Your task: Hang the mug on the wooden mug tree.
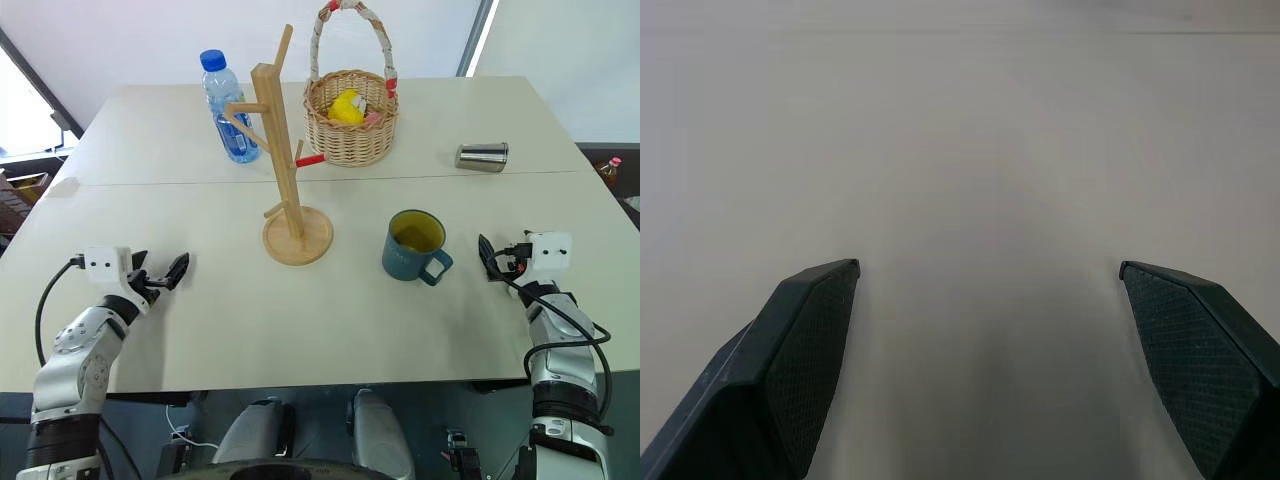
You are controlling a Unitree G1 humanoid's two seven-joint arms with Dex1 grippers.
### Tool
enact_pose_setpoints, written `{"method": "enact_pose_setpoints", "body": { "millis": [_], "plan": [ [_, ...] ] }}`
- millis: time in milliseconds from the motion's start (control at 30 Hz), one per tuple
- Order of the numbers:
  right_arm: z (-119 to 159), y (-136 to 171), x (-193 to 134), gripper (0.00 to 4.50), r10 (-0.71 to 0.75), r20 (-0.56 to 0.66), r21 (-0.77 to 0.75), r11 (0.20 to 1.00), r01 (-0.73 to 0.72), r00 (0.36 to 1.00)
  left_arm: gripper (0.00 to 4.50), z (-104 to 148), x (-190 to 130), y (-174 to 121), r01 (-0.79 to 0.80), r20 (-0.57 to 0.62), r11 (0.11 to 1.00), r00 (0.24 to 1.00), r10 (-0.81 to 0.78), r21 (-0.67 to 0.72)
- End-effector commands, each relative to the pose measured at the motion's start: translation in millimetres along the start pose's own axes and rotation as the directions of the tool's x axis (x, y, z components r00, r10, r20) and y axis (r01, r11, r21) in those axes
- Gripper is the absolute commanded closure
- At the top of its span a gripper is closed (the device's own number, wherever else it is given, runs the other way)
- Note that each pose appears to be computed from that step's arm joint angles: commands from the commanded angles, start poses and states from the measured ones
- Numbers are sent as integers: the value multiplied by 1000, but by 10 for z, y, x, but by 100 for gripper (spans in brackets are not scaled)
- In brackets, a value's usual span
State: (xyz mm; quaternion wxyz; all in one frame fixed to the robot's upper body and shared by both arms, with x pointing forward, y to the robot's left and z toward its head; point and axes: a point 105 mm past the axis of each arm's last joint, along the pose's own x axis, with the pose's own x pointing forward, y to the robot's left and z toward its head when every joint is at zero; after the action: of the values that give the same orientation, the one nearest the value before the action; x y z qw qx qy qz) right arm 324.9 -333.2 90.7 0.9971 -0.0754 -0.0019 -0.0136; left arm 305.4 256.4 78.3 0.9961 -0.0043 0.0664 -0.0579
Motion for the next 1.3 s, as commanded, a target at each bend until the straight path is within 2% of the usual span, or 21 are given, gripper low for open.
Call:
{"method": "enact_pose_setpoints", "body": {
  "millis": [33, 133, 400, 500, 633, 767, 933, 1067, 1300],
  "plan": [
    [198, -41, -63, 9, -31, 71, -3, 999, 32, 997, 0, 168, 37, -271, 154, 65, 987, 986, -156, 41],
    [242, -66, -174, 9, -54, 84, -6, 998, 55, 995, 0, 166, 49, -474, 281, 63, 958, 957, -284, 57],
    [162, 134, -583, 9, 48, 20, -45, 998, -47, 999, 0, 220, -26, -981, 590, 63, 803, 801, -595, 87],
    [127, 406, -795, 9, 210, -20, -27, 977, -210, 978, 0, 188, -104, -1147, 678, 32, 727, 728, -684, 105],
    [66, 662, -923, 9, 324, -70, -25, 945, -326, 944, 0, 134, -165, -1284, 734, 3, 667, 672, -741, 130],
    [102, 838, -856, 9, 331, -37, -16, 943, -332, 943, 0, 125, -218, -1404, 772, 2, 619, 626, -780, 145],
    [144, 1006, -780, 9, 342, -4, -8, 940, -342, 940, 0, 96, -257, -1467, 788, 6, 599, 605, -796, 141],
    [161, 1000, -733, 9, 312, 11, -12, 950, -312, 950, 0, 73, -281, -1499, 794, 19, 589, 593, -805, 150],
    [204, 804, -690, 9, 215, 43, -3, 977, -215, 976, 0, 138, -357, -1660, 821, 49, 536, 538, -842, 199]
  ]
}}
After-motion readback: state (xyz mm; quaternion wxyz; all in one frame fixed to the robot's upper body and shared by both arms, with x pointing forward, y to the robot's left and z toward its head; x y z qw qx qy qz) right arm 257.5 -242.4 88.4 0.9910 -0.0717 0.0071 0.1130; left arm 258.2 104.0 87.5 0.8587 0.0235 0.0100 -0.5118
